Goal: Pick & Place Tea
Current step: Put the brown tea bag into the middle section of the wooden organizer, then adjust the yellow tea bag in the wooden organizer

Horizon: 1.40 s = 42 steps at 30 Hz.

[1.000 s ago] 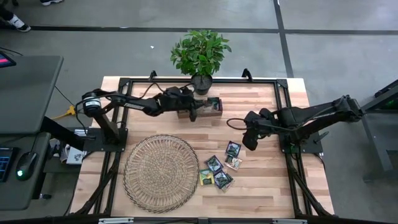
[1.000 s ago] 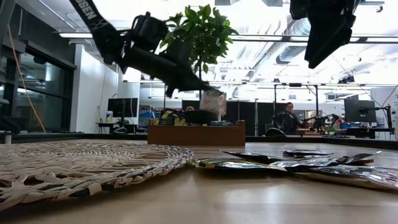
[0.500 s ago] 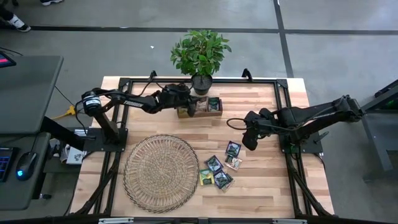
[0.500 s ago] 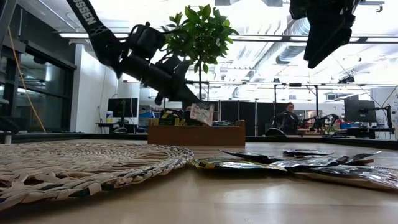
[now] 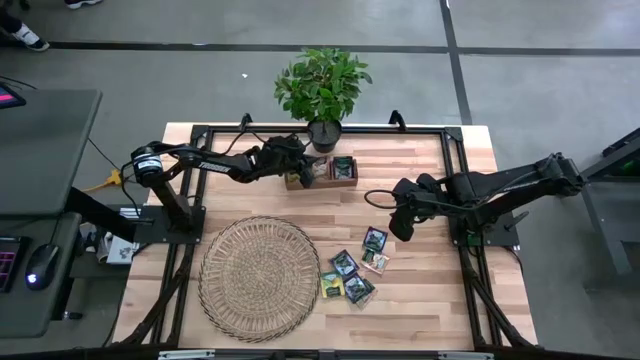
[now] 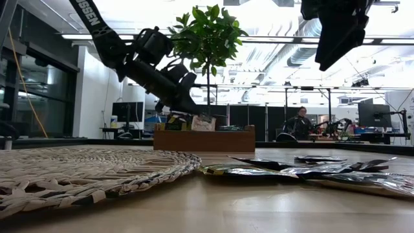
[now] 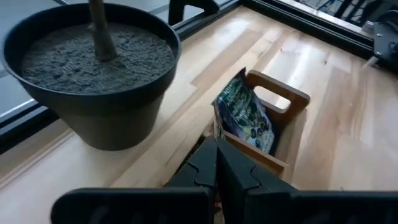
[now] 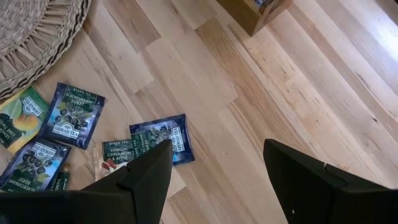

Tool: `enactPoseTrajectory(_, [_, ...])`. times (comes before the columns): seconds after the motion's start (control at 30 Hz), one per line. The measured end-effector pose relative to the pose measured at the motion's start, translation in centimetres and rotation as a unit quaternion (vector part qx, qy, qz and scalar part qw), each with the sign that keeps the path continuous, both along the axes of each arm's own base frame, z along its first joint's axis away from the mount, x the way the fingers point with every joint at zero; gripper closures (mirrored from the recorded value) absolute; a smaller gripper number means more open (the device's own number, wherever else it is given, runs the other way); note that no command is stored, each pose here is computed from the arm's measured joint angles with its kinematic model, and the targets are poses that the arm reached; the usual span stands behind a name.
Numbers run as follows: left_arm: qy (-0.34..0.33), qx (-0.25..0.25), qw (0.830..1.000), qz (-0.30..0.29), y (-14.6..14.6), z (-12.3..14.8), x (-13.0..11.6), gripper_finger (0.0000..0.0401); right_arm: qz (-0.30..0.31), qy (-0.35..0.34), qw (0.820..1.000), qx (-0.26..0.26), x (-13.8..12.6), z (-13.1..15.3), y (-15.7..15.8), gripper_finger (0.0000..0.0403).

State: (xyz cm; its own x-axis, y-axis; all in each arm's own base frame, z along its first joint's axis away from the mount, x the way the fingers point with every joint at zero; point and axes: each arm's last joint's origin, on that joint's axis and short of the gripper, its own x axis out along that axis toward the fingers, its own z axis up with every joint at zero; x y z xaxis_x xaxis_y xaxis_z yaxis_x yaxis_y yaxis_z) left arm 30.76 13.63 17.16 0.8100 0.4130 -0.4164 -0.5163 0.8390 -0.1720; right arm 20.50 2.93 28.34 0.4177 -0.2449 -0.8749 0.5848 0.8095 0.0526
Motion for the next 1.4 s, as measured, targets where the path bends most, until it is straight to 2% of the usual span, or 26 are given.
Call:
enactPoseTrajectory(0.5, [-0.008, -0.006, 1.0, -0.018, -0.1, 0.1, 0.1, 0.0395, -0.002, -0.01, 1.0, -0.001, 0.2, 0.1, 0.0, 0.0155])
enactPoseTrajectory(0.83, [-0.01, -0.006, 1.0, -0.016, -0.1, 0.1, 0.1, 0.0303, -0.004, -0.018, 1.0, 0.001, 0.3, 0.1, 0.0, 0.0155])
enactPoseTrajectory(1.0, [-0.034, -0.056, 0.998, 0.003, -0.1, 0.1, 0.1, 0.0285, -0.012, -0.021, 1.0, 0.005, 0.3, 0.1, 0.0, 0.0155])
enactPoseTrajectory(1.13, [-0.046, -0.087, 0.995, 0.026, -0.6, 0.1, 0.3, 0.0299, -0.012, -0.028, 1.0, 0.007, 0.4, 0.2, 0.1, 0.0155])
enactPoseTrajectory(1.4, [-0.03, -0.029, 0.996, 0.085, -3.5, 0.1, 1.3, 0.0393, -0.014, -0.032, 0.999, 0.005, 0.5, 0.2, 0.0, 0.0155])
